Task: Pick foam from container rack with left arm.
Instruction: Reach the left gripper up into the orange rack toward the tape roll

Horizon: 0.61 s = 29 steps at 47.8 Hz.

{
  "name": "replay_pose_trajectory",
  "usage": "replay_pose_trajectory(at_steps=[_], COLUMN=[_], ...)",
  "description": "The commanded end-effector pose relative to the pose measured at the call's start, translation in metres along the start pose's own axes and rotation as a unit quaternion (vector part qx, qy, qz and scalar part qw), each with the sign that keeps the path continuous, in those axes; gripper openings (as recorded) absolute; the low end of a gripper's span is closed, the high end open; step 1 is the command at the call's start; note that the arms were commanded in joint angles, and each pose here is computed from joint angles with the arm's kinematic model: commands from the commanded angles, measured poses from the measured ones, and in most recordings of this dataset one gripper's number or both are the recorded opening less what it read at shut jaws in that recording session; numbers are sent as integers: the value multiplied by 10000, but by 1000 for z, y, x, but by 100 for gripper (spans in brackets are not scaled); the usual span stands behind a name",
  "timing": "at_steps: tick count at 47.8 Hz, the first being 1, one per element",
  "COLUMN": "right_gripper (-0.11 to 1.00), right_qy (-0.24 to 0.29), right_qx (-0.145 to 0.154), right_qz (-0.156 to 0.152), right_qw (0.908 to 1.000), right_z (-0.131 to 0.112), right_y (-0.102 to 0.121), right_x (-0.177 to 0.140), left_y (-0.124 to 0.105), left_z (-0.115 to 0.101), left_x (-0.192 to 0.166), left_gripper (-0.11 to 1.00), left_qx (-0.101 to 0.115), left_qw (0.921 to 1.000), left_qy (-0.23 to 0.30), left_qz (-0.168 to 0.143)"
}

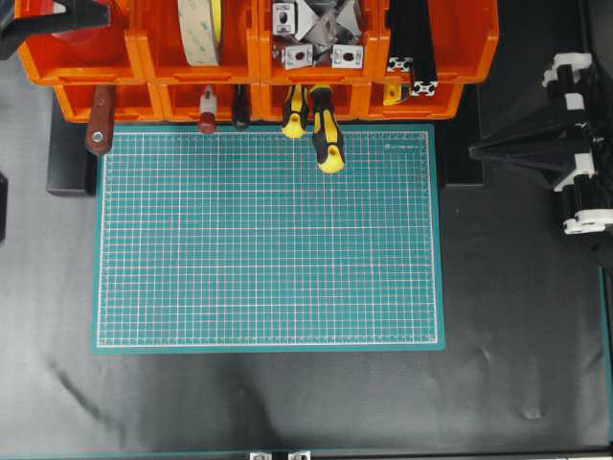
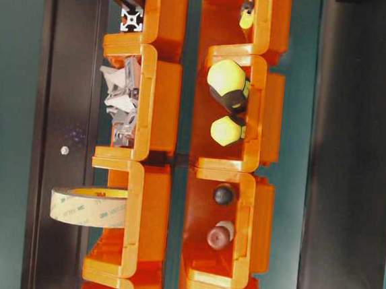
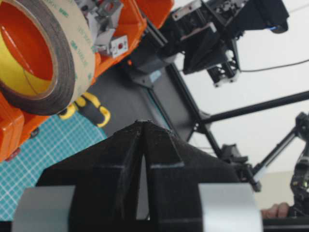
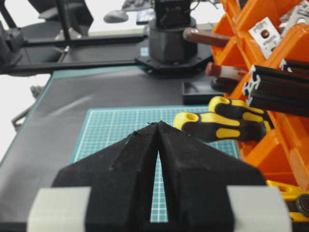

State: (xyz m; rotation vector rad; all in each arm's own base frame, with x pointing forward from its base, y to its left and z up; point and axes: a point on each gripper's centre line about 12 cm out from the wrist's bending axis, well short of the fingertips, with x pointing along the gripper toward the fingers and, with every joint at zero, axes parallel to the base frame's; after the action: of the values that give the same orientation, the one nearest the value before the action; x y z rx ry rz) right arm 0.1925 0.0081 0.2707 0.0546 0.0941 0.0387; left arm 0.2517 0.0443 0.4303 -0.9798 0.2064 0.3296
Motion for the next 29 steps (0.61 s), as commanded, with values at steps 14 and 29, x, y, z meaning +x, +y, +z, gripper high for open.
replay_pose_trajectory(at_steps=[14, 29], right_gripper=[0, 0], right_qy=[-170, -197], right_qx=[-1, -4], right_qz=[123, 179], right_qw=[9998, 9996], right_z=[13, 14], right_y=[5, 7], right_x=[1, 0], left_y=[-9, -2], left_z=[9, 17], left_x=[10, 39], left_gripper=[77, 88], left_qx=[-368, -823], left_qw=[9992, 9945], left_qy=[21, 100], left_qz=[123, 643])
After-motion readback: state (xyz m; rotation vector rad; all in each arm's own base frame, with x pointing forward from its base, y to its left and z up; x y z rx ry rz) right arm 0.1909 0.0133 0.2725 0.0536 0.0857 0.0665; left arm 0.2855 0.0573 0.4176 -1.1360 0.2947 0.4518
